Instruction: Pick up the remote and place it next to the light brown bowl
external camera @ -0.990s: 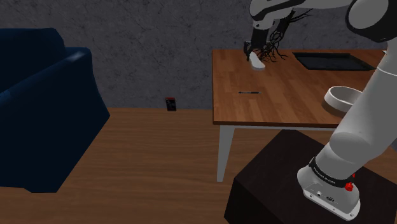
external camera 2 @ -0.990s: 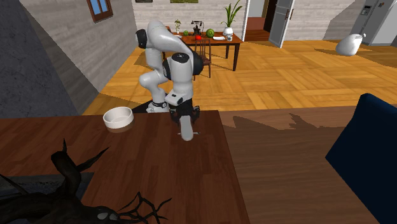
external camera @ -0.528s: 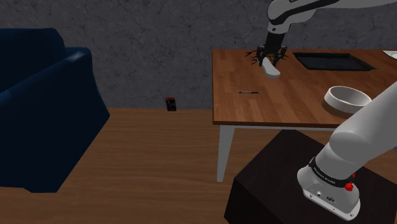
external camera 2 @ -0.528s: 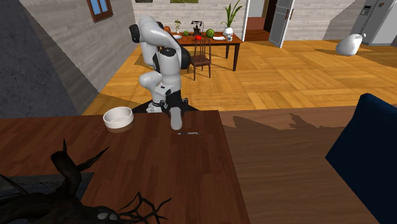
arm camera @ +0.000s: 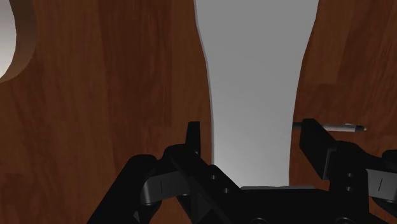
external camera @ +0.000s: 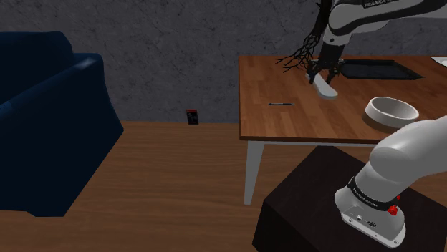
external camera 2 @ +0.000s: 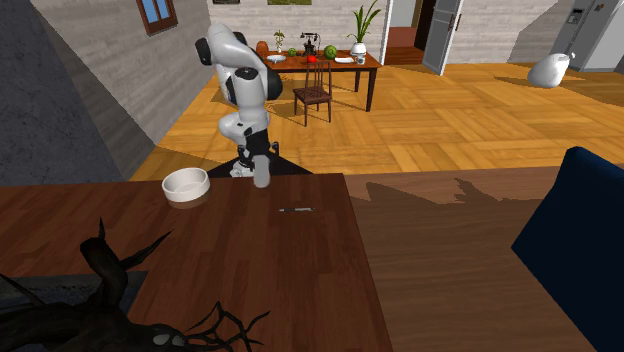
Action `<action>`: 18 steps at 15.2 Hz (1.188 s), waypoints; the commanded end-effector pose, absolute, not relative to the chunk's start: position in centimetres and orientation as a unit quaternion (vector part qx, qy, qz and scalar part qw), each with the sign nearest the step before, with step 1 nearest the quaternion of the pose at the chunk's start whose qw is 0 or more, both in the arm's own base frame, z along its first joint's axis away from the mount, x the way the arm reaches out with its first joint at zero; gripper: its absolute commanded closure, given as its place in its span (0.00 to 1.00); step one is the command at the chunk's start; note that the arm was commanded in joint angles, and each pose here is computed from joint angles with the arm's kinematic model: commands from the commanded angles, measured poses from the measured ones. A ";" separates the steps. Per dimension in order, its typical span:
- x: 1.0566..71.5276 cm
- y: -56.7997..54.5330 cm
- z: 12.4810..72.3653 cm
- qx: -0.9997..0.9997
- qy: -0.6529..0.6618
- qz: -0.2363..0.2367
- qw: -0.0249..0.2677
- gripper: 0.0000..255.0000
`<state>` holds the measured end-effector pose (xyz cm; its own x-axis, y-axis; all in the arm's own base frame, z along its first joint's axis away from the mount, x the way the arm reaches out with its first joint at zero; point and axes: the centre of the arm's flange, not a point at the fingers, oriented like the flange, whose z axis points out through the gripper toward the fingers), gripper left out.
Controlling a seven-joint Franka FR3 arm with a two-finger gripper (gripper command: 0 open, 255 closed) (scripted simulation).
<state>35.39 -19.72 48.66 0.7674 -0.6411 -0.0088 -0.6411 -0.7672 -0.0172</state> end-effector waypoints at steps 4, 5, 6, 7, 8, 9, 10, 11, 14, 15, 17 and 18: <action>28.9 -18.7 48.9 -0.940 0.341 0.001 0.010 1.00; 27.6 -18.5 48.9 -0.940 0.341 0.001 0.010 1.00; 26.3 -18.2 48.9 -0.940 0.341 0.001 0.010 1.00; 25.0 -18.0 48.9 -0.940 0.341 0.001 0.010 1.00; 23.7 -17.7 48.9 -0.940 0.341 0.001 0.010 1.00; 22.3 -17.5 48.9 -0.940 0.341 0.001 0.010 1.00; 22.3 -17.5 48.4 -0.940 0.341 0.001 0.010 1.00; 22.3 -17.5 47.8 -0.940 0.341 0.001 0.010 1.00; 22.3 -17.5 46.3 -0.940 0.341 0.001 0.010 1.00; 22.3 -17.5 45.7 -0.940 0.341 0.001 0.010 1.00; 22.3 -17.5 44.7 -0.940 0.341 0.001 0.010 1.00; 22.3 -17.5 44.2 -0.940 0.341 0.001 0.010 1.00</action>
<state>22.30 -17.52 44.72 0.7675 -0.6410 -0.0089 -0.6410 -0.7673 -0.0171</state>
